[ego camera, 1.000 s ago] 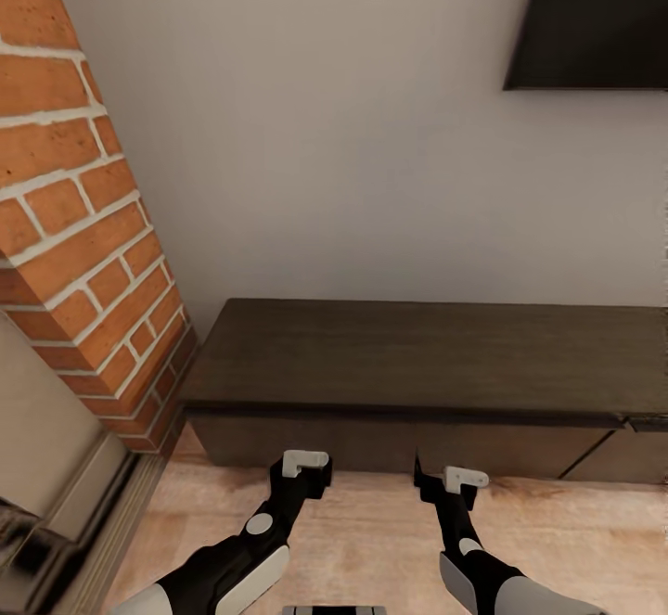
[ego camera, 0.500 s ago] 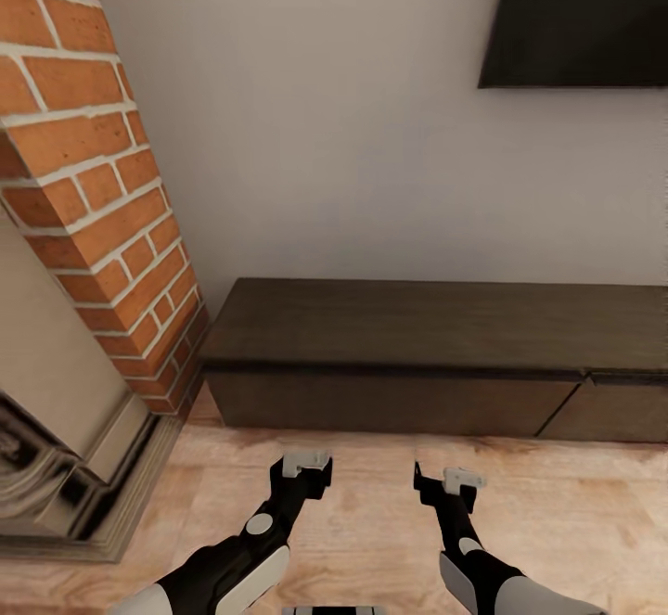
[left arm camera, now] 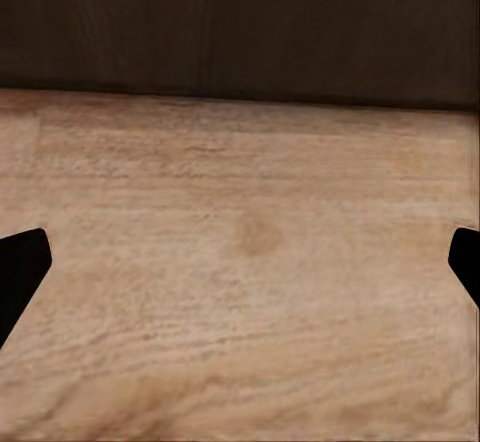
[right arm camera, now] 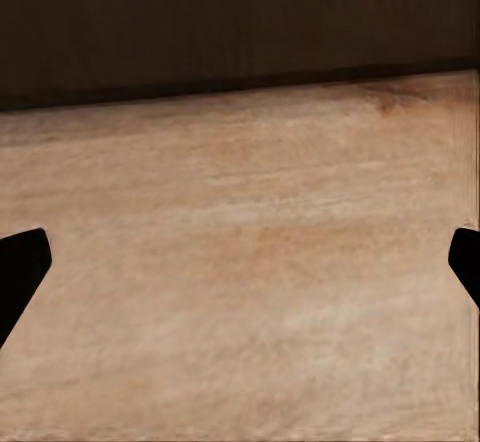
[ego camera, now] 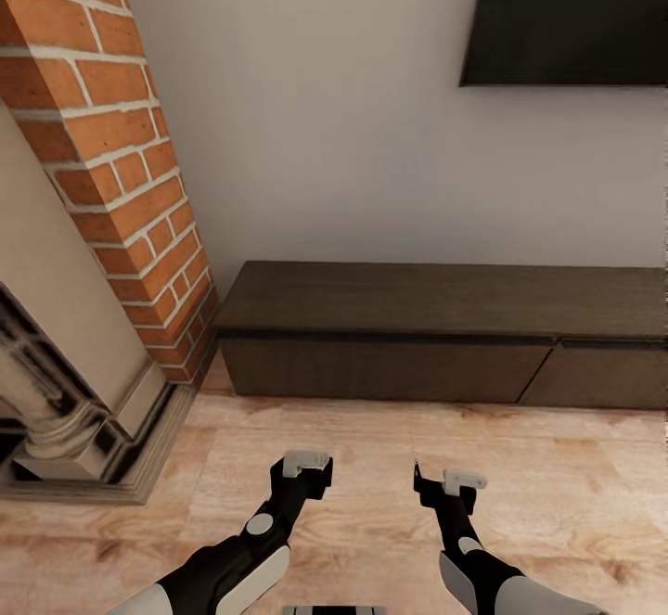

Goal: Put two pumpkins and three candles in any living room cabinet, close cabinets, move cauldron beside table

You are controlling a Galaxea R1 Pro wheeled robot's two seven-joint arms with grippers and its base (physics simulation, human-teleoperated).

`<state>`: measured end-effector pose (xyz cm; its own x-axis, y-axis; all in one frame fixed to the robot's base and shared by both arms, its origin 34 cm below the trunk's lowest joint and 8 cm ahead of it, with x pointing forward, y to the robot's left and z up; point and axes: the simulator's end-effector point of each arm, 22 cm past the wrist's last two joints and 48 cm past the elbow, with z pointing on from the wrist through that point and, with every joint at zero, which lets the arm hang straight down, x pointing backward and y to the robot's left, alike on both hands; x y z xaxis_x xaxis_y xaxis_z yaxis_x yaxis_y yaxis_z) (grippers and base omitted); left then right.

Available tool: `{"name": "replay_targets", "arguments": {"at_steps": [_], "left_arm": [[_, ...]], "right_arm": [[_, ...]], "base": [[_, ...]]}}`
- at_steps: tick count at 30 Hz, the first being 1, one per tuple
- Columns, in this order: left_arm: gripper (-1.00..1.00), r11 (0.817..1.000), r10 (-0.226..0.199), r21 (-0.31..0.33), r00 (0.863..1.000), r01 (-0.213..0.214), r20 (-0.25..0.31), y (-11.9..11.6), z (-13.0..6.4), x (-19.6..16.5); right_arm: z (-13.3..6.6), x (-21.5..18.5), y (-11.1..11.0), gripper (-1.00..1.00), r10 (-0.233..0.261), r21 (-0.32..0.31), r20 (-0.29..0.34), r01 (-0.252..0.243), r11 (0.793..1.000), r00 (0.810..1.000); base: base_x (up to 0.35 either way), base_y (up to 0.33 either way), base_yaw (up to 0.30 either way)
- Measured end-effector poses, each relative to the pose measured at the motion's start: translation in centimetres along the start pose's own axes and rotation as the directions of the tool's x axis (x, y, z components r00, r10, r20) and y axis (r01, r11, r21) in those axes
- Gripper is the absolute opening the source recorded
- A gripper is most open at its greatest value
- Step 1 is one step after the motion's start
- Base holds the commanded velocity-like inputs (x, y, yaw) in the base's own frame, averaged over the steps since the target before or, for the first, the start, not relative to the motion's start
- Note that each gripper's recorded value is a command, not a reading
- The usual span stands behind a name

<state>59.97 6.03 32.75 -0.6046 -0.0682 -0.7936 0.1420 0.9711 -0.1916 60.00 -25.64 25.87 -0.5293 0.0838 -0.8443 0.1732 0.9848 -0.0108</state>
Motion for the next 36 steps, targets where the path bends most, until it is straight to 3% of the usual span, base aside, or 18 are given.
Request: {"name": "replay_targets", "arguments": {"at_steps": [10,24,36], "left_arm": [[1.00,1.000,0.003,0.000,1.000,-0.003,0.001,0.0,0.0,0.0],[1.00,1.000,0.004,0.002,1.000,-0.004,0.002,-0.1,0.0,-0.1],[1.00,1.000,0.007,0.003,0.999,-0.007,0.035,-0.5,-0.9,-2.4]], "right_arm": [[0.0,0.0,-0.2,1.00,0.002,0.005,-0.002,-0.002,1.000,1.000],[0.0,0.0,-0.3,1.00,0.002,0.006,-0.001,-0.002,1.000,1.000],[-0.5,-2.8,-0.1,1.00,0.010,0.003,0.044,-0.010,1.000,0.999]], "base": [[-0.285,0.000,0.000],[-0.014,0.000,0.000],[0.000,0.000,0.000]]}}
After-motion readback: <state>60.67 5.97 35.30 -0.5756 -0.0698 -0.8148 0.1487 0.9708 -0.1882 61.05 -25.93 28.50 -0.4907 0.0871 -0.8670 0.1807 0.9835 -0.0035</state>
